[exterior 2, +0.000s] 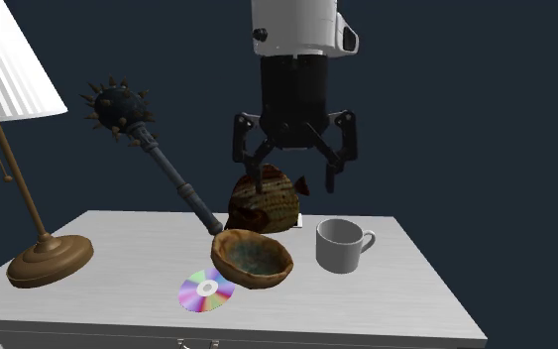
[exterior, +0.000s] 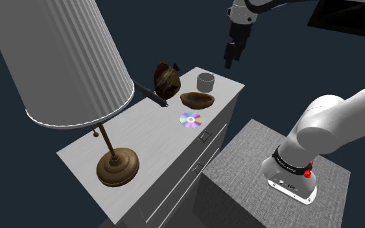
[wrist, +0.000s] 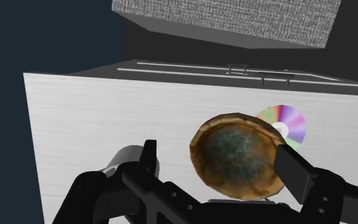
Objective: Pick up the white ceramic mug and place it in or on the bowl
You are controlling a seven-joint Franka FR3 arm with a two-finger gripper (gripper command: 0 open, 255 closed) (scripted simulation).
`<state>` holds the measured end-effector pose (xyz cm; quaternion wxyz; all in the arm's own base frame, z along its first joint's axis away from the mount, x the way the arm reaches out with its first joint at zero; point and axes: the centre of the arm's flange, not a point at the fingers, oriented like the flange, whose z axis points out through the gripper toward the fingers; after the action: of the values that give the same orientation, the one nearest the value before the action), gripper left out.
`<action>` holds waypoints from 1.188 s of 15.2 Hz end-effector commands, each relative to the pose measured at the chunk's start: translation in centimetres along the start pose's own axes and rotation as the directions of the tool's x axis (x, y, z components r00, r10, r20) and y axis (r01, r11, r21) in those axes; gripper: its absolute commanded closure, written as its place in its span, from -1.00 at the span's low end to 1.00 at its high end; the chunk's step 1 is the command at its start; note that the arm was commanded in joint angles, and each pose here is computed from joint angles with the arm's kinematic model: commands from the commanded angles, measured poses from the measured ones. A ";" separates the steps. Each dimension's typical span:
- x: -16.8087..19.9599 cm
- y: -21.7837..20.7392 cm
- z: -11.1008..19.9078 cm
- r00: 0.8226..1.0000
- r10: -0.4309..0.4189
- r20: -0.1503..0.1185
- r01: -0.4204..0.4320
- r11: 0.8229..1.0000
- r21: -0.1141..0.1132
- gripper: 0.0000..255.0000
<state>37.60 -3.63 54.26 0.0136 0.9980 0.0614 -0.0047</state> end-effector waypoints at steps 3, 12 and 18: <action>3.2 1.0 3.8 1.000 0.008 -0.014 -0.008 1.000 -0.006 -1.00; 11.2 3.7 11.7 0.999 0.025 -0.042 -0.026 1.000 -0.018 -1.00; 16.1 5.5 16.3 0.998 0.035 -0.058 -0.037 0.999 -0.025 -1.00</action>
<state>53.54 -7.52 38.54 0.0244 0.9984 0.0443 0.0237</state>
